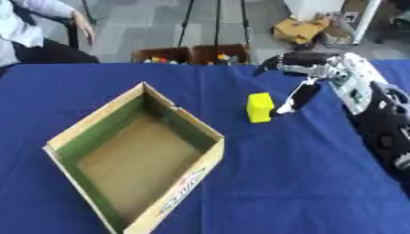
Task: Pick up objects on the table and place them in the box.
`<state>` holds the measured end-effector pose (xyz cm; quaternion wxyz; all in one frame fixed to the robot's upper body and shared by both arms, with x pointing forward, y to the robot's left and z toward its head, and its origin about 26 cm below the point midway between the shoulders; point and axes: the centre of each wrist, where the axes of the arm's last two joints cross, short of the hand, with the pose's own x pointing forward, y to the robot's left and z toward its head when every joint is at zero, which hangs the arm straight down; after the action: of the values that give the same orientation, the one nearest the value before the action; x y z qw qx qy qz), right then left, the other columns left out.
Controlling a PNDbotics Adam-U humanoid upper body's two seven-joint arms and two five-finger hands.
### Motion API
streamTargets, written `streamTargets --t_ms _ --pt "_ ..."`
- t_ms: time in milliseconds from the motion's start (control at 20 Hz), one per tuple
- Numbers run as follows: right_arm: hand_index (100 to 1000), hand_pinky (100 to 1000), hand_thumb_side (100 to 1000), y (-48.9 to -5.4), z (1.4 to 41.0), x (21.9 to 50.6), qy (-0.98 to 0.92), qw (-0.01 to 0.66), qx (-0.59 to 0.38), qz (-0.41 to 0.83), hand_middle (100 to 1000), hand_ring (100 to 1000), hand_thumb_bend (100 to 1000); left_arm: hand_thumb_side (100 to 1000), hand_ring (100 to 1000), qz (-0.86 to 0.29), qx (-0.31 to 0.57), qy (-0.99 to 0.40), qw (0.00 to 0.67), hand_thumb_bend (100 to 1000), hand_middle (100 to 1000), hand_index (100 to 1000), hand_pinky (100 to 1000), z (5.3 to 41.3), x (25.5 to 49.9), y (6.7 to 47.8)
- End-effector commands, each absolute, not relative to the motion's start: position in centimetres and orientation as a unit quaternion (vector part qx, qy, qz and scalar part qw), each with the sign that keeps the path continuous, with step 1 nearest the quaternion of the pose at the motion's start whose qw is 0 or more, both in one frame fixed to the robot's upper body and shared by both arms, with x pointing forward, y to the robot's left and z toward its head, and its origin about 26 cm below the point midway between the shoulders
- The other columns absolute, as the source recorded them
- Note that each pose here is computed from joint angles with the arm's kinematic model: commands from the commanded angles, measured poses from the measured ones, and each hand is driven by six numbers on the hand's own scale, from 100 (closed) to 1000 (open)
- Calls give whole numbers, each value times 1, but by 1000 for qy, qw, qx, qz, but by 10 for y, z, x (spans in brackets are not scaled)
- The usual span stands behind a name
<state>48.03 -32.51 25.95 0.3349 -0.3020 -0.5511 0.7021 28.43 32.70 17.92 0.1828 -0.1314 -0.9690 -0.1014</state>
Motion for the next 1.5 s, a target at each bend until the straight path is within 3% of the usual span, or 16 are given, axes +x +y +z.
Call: streamTargets --t_ms 50,600,1250,1500 --pt "931 932 326 -326 274 481 -504 300 -277 761 858 939 582 1000 716 -112 -130 -970 172 100 886 974 754 188 283 325" --pt "894 923 328 -318 262 484 -496 341 -264 753 804 922 567 1000 715 -113 -129 -970 171 100 887 973 757 188 284 323" --pt "830 849 289 -348 255 469 -499 358 -289 734 724 856 514 1000 714 -117 -129 -970 170 100 886 972 760 188 285 321" --pt "778 801 309 -348 254 469 -515 363 -295 719 652 814 424 1000 714 -118 -129 -970 170 100 887 971 761 187 285 321"
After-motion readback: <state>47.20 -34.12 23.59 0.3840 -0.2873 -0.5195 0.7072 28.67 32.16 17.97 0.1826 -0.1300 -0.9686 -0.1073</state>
